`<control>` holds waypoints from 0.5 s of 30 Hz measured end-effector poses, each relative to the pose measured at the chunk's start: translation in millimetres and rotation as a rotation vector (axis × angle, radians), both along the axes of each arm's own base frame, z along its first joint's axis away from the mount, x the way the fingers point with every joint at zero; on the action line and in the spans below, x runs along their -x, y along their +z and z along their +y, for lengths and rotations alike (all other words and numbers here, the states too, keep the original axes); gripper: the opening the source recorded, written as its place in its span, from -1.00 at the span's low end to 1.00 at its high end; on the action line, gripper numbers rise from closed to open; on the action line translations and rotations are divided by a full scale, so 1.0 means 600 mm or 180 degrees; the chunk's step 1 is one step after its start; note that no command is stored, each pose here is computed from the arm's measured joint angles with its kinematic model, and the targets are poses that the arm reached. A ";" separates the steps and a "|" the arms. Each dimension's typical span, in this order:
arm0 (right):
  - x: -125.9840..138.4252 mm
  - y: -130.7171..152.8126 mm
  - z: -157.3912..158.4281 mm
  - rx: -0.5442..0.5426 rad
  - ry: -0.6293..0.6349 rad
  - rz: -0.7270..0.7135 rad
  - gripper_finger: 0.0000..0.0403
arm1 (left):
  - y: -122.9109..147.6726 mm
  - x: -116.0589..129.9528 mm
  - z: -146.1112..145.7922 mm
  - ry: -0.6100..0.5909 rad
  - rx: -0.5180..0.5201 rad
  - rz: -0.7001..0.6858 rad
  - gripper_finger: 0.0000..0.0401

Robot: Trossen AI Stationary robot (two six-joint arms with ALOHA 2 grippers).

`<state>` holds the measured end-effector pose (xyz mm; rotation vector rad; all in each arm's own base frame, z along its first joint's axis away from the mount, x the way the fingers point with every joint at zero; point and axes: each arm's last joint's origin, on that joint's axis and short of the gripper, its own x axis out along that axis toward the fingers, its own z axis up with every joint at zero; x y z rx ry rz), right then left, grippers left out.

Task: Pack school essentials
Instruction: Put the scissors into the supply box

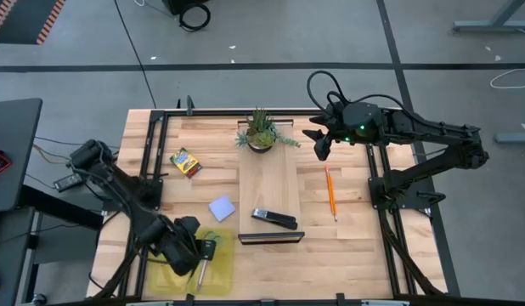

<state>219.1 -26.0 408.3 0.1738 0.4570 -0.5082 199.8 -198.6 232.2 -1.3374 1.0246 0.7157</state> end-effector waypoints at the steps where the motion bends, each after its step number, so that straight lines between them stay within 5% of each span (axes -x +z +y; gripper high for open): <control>1: 0.000 0.001 0.000 0.0000 0.0001 -0.0016 0.09 | -0.003 -0.004 -0.004 0.0020 -0.0066 0.0036 -0.39; 15: -0.001 0.001 0.001 -0.0046 0.0043 -0.0034 0.09 | -0.047 -0.031 -0.034 0.0183 -0.0192 0.0233 -0.39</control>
